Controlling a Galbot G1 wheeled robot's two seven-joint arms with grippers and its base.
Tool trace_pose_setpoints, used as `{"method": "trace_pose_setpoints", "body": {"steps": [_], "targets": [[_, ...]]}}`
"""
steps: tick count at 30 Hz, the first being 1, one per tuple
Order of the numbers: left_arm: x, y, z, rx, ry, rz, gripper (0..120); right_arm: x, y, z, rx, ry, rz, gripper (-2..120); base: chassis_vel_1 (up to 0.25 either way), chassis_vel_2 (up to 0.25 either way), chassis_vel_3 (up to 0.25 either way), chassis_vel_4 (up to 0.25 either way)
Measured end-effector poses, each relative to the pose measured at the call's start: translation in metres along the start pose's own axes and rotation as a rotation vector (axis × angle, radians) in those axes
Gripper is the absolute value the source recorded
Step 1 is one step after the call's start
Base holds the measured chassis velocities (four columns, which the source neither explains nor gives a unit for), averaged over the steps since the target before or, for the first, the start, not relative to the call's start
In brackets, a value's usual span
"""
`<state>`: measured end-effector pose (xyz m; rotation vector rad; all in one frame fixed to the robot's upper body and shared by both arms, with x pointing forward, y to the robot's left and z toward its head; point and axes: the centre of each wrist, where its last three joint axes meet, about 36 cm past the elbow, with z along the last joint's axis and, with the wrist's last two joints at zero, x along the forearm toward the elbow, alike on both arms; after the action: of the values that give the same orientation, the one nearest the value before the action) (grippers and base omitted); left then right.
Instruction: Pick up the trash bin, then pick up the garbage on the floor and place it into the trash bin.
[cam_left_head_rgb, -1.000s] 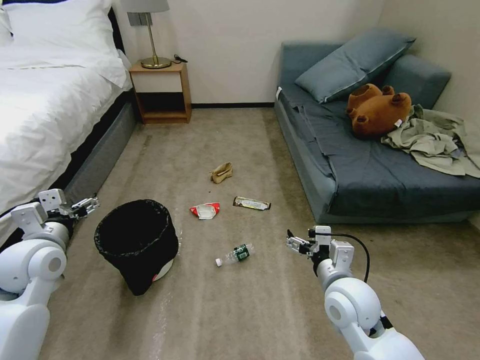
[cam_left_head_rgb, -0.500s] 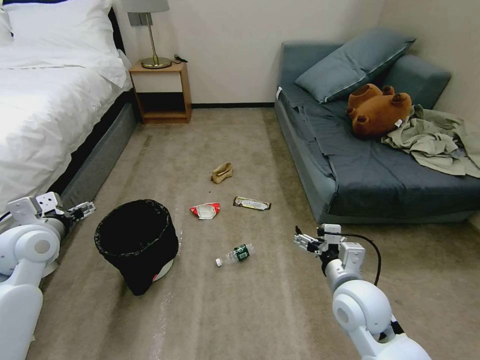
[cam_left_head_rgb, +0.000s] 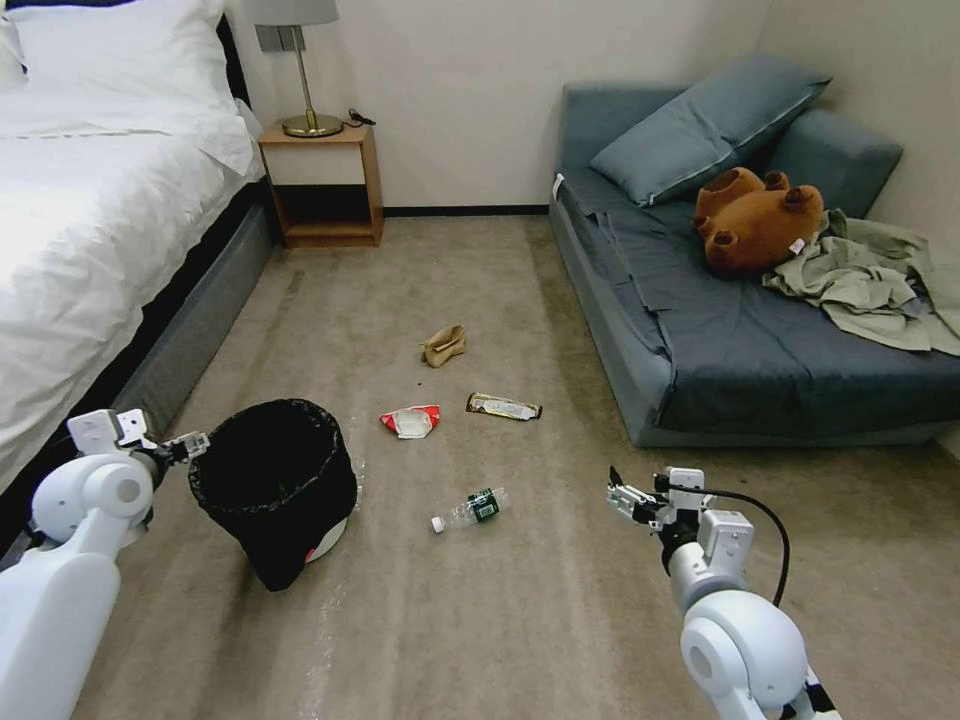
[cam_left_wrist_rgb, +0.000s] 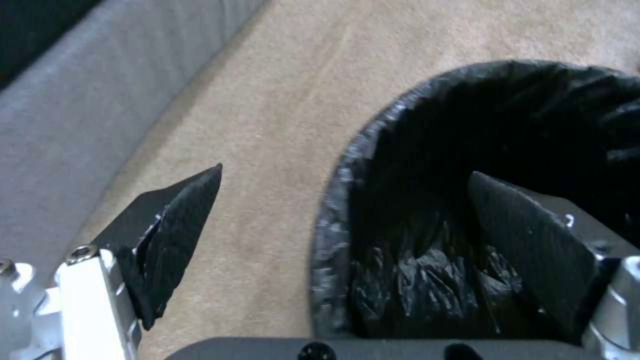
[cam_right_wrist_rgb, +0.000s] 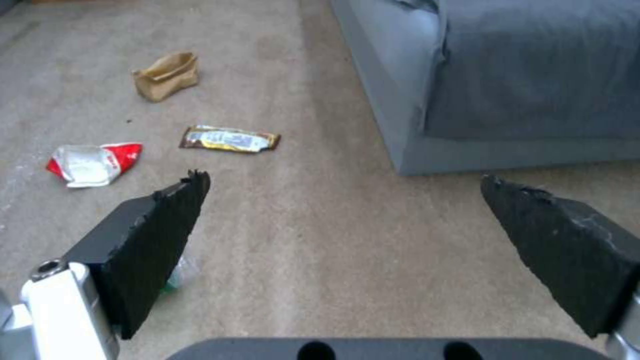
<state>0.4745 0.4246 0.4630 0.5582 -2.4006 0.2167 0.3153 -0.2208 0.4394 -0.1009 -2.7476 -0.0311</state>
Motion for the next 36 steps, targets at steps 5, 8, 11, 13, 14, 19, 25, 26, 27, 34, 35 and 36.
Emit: {"method": "trace_pose_setpoints", "body": {"steps": [5, 8, 11, 13, 14, 19, 25, 26, 27, 34, 35, 36], "targets": [[-0.012, -0.015, 0.004, -0.020, 0.014, 0.008, 99, 0.003, -0.004, 0.001, 0.001, -0.002, 0.017, 100, 0.000, 0.000, 0.000, 0.000], [-0.020, -0.021, 0.006, -0.033, 0.019, 0.005, 99, 0.003, -0.007, 0.002, 0.000, -0.003, 0.028, 100, 0.000, 0.000, 0.000, 0.000], [-0.026, -0.023, 0.007, -0.046, 0.022, 0.000, 99, 0.003, -0.009, 0.002, 0.000, -0.005, 0.035, 100, 0.000, 0.000, 0.000, 0.000], [-0.030, -0.023, 0.008, -0.053, 0.025, -0.006, 99, 0.003, -0.010, 0.002, 0.001, -0.004, 0.037, 100, 0.000, 0.000, 0.000, 0.000], [-0.033, -0.022, 0.010, -0.061, 0.030, -0.013, 99, 0.001, -0.011, 0.003, 0.001, -0.002, 0.039, 100, 0.000, 0.000, 0.000, 0.000], [-0.041, -0.020, 0.016, -0.076, 0.042, -0.031, 99, -0.004, -0.008, 0.005, 0.001, 0.000, 0.033, 100, 0.000, 0.000, 0.000, 0.000], [-0.048, -0.025, 0.021, -0.085, 0.052, -0.039, 98, -0.007, -0.005, 0.005, 0.006, 0.003, 0.018, 100, 0.000, 0.000, 0.000, 0.000], [-0.051, -0.027, 0.022, -0.084, 0.054, -0.041, 95, -0.007, -0.005, 0.005, 0.009, 0.003, 0.018, 100, 0.000, 0.000, 0.000, 0.000], [-0.051, -0.027, 0.022, -0.084, 0.054, -0.041, 95, -0.007, -0.005, 0.005, 0.009, 0.003, 0.018, 100, 0.000, 0.000, 0.000, 0.000], [-0.064, -0.025, 0.030, -0.096, 0.079, -0.064, 74, -0.006, -0.009, 0.006, 0.021, 0.006, 0.021, 100, 0.000, 0.000, 0.000, 0.000], [-0.064, -0.025, 0.030, -0.096, 0.079, -0.064, 74, -0.006, -0.009, 0.006, 0.021, 0.006, 0.021, 100, 0.000, 0.000, 0.000, 0.000], [-0.068, -0.022, 0.033, -0.098, 0.087, -0.071, 68, -0.006, -0.010, 0.006, 0.024, 0.007, 0.021, 100, 0.000, 0.000, 0.000, 0.000]]}}
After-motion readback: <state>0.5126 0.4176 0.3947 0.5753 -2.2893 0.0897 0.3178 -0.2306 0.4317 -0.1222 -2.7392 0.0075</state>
